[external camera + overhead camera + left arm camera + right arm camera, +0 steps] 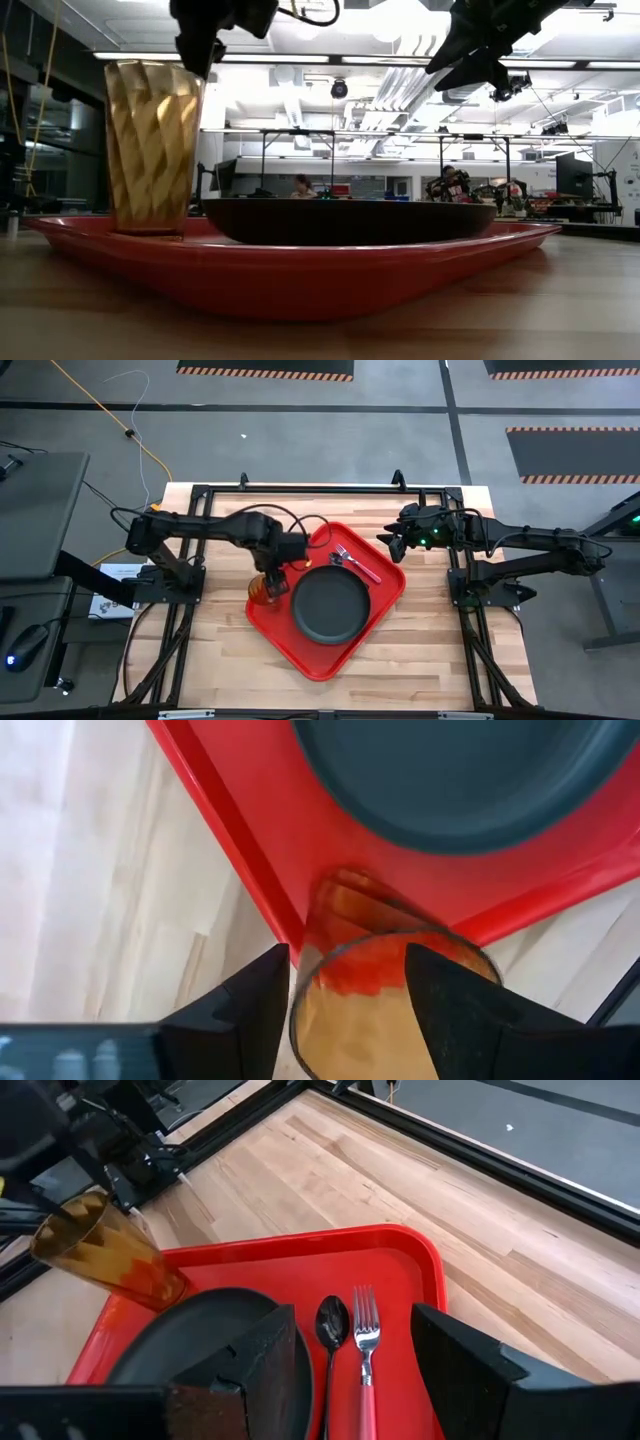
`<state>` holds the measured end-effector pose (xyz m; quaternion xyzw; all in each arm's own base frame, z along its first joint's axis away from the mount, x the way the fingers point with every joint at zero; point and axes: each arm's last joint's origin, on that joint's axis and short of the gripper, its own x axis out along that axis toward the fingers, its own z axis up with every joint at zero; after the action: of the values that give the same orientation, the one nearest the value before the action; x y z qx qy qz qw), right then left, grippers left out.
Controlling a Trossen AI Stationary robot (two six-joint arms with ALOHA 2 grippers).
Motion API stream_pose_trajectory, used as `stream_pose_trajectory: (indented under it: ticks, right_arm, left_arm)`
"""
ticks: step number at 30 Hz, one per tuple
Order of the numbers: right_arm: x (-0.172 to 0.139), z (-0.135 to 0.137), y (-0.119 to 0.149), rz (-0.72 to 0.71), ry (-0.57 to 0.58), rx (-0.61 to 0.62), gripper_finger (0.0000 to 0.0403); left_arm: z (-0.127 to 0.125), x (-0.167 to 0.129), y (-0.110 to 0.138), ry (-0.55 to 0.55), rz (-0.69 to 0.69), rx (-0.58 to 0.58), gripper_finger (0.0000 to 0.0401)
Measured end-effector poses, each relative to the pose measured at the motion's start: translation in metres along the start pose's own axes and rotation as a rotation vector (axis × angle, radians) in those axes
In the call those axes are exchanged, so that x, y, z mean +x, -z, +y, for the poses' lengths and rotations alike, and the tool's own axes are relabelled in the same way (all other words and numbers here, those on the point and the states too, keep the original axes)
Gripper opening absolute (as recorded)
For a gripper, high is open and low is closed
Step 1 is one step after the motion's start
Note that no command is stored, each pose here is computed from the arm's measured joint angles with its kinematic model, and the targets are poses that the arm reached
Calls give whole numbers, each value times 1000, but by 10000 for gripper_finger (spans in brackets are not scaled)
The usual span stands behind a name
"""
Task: Pick and place plate/cup/fork/spoon on tray
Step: Put the brown cup on the left side of the serving tray, then adjust the serving tray
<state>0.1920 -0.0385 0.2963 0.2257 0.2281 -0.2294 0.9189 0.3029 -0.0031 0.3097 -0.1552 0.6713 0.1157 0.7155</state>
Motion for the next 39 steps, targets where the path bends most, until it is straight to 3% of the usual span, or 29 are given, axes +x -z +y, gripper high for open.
stream_pose_trajectory:
  ticks: [35,39]
  right_arm:
    - [0,1,0,10,-21,-18,193]
    - [0,1,0,11,-22,-14,193]
  left_arm:
    - [10,-13,-7,15,-49,-15,188]
    - [8,-13,-6,14,-49,44,188]
